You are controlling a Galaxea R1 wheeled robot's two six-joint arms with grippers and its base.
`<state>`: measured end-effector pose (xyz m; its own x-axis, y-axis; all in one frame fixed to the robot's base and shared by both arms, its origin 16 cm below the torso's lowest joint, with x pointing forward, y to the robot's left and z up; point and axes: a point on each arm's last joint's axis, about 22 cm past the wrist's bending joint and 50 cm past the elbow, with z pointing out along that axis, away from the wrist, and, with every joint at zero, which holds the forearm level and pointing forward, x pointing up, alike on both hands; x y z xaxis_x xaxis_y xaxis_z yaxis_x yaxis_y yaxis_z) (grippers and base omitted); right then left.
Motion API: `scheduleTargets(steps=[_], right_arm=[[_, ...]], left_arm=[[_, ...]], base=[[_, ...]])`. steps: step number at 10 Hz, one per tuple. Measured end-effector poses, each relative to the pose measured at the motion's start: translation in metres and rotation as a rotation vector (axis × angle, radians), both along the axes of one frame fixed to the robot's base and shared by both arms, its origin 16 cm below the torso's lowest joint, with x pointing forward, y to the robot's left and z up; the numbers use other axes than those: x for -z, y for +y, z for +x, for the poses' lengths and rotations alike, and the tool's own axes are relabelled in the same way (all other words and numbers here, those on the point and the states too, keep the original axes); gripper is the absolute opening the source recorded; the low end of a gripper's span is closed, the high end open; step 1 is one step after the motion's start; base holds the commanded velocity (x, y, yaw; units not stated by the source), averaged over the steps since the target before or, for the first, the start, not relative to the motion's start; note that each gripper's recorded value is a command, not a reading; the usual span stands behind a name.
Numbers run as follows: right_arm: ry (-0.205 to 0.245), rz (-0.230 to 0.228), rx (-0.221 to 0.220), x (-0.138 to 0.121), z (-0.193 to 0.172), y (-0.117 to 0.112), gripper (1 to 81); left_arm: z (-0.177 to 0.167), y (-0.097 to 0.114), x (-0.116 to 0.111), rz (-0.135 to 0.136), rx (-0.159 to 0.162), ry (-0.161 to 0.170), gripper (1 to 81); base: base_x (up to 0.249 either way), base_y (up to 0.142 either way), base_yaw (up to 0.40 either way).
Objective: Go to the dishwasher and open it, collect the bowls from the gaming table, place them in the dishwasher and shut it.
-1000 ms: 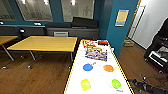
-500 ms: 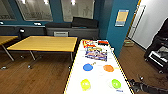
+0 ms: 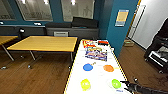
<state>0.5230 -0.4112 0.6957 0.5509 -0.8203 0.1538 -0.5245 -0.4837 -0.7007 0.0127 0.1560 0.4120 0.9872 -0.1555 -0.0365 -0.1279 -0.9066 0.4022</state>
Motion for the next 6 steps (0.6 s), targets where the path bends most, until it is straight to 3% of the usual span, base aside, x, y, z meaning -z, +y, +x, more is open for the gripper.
scheduleTargets(steps=[3, 6], right_arm=[[-0.011, -0.01, 0.01, -0.002, 0.009, -0.003, 81.1], [0.002, -0.059, 0.057, 0.005, 0.005, -0.039, 81.1]], left_arm=[[-0.001, 0.0, 0.0, 0.0, 0.001, 0.003, 81.1], [-0.001, 0.0, 0.0, 0.0, 0.001, 0.003, 81.1]], base=[[0.0, 0.0, 0.0], [0.0, 0.0, 0.0]])
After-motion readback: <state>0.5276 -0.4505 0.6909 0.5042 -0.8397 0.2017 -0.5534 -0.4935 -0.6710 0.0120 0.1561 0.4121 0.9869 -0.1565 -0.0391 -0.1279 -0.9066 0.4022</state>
